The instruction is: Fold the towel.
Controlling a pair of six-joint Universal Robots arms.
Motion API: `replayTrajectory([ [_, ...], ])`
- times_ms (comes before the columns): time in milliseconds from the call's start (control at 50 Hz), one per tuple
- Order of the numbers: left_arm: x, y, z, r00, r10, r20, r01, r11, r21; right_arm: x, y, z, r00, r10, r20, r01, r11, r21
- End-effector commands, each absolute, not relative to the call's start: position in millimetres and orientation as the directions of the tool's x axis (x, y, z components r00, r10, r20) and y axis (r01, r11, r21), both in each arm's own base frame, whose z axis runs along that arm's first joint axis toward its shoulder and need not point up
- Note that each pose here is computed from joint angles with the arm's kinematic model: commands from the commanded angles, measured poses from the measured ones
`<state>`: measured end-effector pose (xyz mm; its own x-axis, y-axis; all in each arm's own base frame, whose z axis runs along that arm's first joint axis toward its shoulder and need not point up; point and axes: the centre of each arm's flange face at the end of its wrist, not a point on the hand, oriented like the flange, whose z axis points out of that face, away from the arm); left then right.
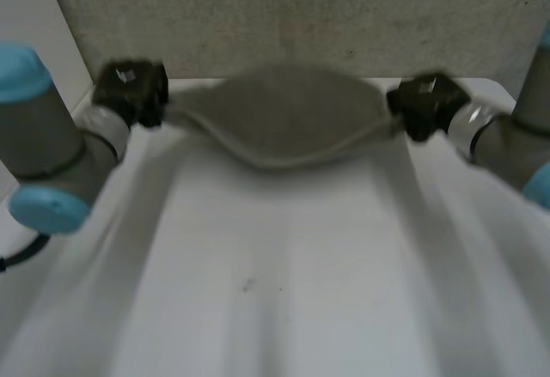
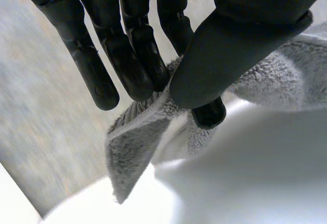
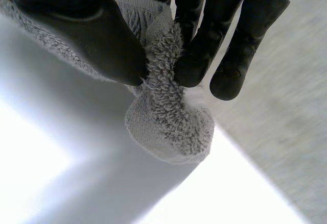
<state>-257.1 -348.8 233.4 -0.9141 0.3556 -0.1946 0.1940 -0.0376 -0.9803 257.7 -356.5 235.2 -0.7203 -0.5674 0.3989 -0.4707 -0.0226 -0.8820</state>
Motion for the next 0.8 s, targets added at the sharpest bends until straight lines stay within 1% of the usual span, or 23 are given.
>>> replayTrajectory([
  [20, -256, -334, 142, -0.822, 0.439, -0.363, 0.424, 0.045, -0.905, 250, -337, 164, -0.698, -0.612, 0.372, -0.53, 0.093, -0.843],
  [60, -252, -323, 112, -0.774, 0.477, -0.416, 0.514, 0.09, -0.853, 241, -329, 153, -0.707, -0.609, 0.359, -0.546, 0.149, -0.824],
  [80, -252, -323, 112, -0.774, 0.477, -0.417, 0.515, 0.09, -0.853, 241, -329, 152, -0.707, -0.609, 0.359, -0.546, 0.149, -0.824],
  [100, -250, -318, 106, -0.754, 0.488, -0.44, 0.547, 0.095, -0.832, 238, -324, 152, -0.711, -0.603, 0.36, -0.553, 0.164, -0.817],
  [120, -250, -318, 106, -0.753, 0.488, -0.441, 0.548, 0.095, -0.831, 238, -324, 152, -0.712, -0.603, 0.36, -0.553, 0.165, -0.817],
  [160, -247, -312, 103, -0.737, 0.494, -0.462, 0.575, 0.1, -0.812, 233, -315, 163, -0.726, -0.579, 0.371, -0.552, 0.168, -0.817],
  [180, -247, -312, 103, -0.737, 0.494, -0.462, 0.575, 0.1, -0.812, 232, -315, 164, -0.726, -0.579, 0.371, -0.552, 0.168, -0.817],
  [220, -243, -311, 119, -0.747, 0.471, -0.469, 0.563, 0.072, -0.823, 221, -307, 173, -0.743, -0.556, 0.373, -0.544, 0.178, -0.82],
  [280, -239, -312, 124, -0.754, 0.458, -0.471, 0.557, 0.065, -0.828, 211, -306, 177, -0.757, -0.537, 0.372, -0.537, 0.186, -0.822],
  [320, -236, -315, 131, -0.765, 0.429, -0.481, 0.544, 0.031, -0.838, 198, -302, 186, -0.783, -0.503, 0.366, -0.518, 0.201, -0.831],
  [420, -236, -315, 129, -0.77, 0.41, -0.489, 0.536, -0.002, -0.844, 189, -293, 184, -0.792, -0.498, 0.353, -0.51, 0.221, -0.831],
  [520, -235, -314, 124, -0.766, 0.415, -0.491, 0.541, 0.002, -0.841, 182, -293, 179, -0.797, -0.506, 0.33, -0.499, 0.242, -0.832],
  [680, -234, -307, 122, -0.761, 0.425, -0.489, 0.545, 0.01, -0.839, 181, -294, 176, -0.796, -0.515, 0.318, -0.492, 0.246, -0.835],
  [800, -232, -303, 124, -0.76, 0.423, -0.494, 0.548, 0.008, -0.837, 182, -296, 176, -0.796, -0.509, 0.328, -0.491, 0.228, -0.841],
])
